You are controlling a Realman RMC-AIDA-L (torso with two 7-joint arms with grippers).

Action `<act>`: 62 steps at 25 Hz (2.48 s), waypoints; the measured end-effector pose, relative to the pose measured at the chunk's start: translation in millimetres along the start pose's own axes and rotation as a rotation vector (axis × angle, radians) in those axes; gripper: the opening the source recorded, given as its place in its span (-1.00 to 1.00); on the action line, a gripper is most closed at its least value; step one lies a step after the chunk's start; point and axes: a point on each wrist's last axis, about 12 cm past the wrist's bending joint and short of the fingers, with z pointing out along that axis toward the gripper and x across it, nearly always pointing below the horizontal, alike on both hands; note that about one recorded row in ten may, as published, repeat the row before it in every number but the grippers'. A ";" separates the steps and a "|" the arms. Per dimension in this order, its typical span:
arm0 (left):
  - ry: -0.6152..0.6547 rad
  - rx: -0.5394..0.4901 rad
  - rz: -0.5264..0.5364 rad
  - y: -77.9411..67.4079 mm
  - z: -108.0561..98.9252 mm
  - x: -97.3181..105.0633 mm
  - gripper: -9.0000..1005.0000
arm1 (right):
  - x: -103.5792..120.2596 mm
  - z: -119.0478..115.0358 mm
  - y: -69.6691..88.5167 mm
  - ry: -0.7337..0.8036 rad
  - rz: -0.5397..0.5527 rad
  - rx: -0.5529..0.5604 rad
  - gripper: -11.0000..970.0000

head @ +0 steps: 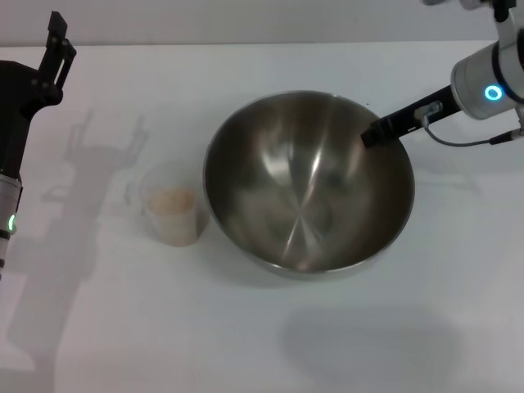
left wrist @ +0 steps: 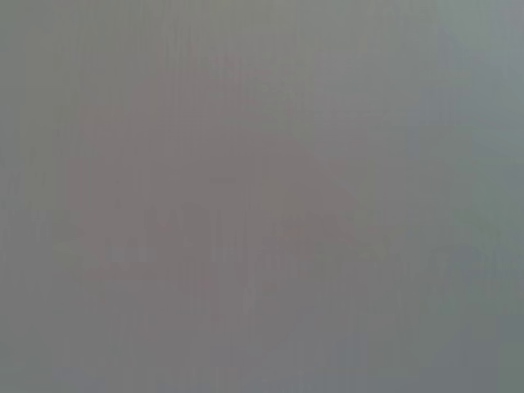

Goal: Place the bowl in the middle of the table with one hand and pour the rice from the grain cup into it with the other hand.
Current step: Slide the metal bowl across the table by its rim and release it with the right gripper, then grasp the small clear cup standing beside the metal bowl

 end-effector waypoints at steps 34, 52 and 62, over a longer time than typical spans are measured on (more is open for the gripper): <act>-0.014 -0.012 -0.015 0.7 -13.0 -1.8 0.49 | -44.8 -44.6 35.3 -0.421 -0.339 0.253 -0.09; -0.024 -0.022 -0.016 1.9 -13.4 -3.0 0.48 | 56.5 -14.4 19.2 -1.598 -0.138 0.473 -0.09; 0.028 -0.007 -0.006 2.9 -40.5 1.9 0.48 | 144.1 -12.7 -35.5 -1.576 -0.011 0.513 -0.09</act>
